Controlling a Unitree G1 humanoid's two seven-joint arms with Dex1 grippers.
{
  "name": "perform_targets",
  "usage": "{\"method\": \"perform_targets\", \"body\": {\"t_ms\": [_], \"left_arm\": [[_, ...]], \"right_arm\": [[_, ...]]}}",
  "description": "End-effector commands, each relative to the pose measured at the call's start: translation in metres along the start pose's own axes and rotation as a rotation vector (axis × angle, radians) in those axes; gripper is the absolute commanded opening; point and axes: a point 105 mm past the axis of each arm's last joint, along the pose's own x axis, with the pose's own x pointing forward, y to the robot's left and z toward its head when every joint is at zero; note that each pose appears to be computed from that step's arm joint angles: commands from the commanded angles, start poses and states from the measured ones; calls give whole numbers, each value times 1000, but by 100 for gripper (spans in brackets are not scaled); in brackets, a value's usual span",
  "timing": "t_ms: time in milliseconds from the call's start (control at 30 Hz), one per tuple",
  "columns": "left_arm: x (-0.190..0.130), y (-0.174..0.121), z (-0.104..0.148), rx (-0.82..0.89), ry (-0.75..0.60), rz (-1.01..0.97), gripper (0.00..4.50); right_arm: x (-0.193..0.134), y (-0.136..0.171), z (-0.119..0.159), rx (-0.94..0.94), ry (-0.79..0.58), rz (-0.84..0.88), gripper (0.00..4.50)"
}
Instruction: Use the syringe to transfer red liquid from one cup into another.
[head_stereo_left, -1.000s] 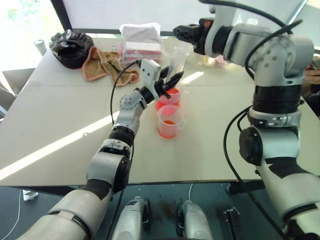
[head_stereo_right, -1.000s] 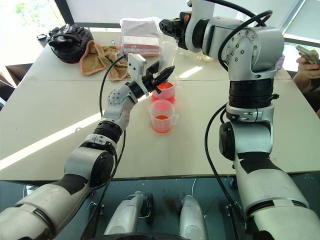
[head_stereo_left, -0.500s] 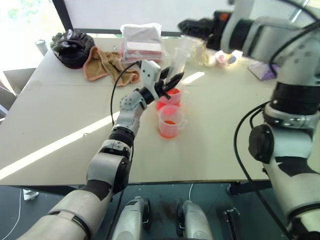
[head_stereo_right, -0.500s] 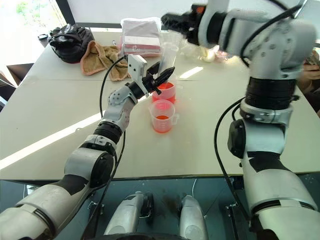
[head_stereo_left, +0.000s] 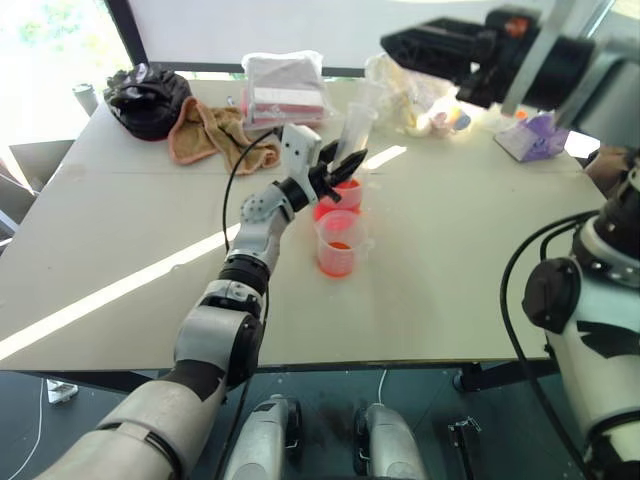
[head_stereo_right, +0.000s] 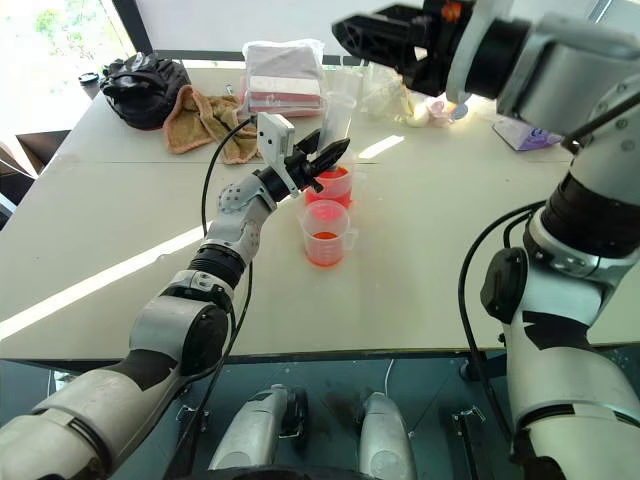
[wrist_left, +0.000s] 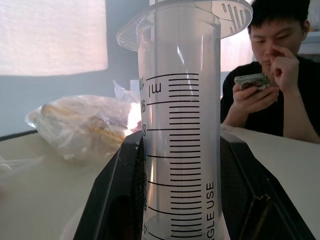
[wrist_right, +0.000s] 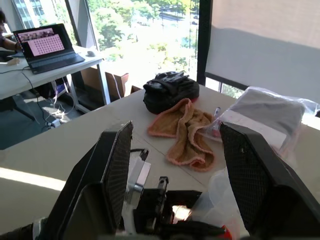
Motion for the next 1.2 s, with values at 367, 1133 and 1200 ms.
{"method": "perform_targets", "body": {"t_ms": [367, 1133, 1200], "left_arm": [[20, -14, 100, -63, -270, -105, 137], [-39, -71, 85, -85, -135, -374, 137], [-40, -71, 75, -39, -148, -366, 137]], "right_arm": [[-14, -19, -48, 48, 65, -72, 285], [-30, -51, -57, 23, 109, -179, 285], [-32, -51, -54, 15, 102, -185, 285]]}}
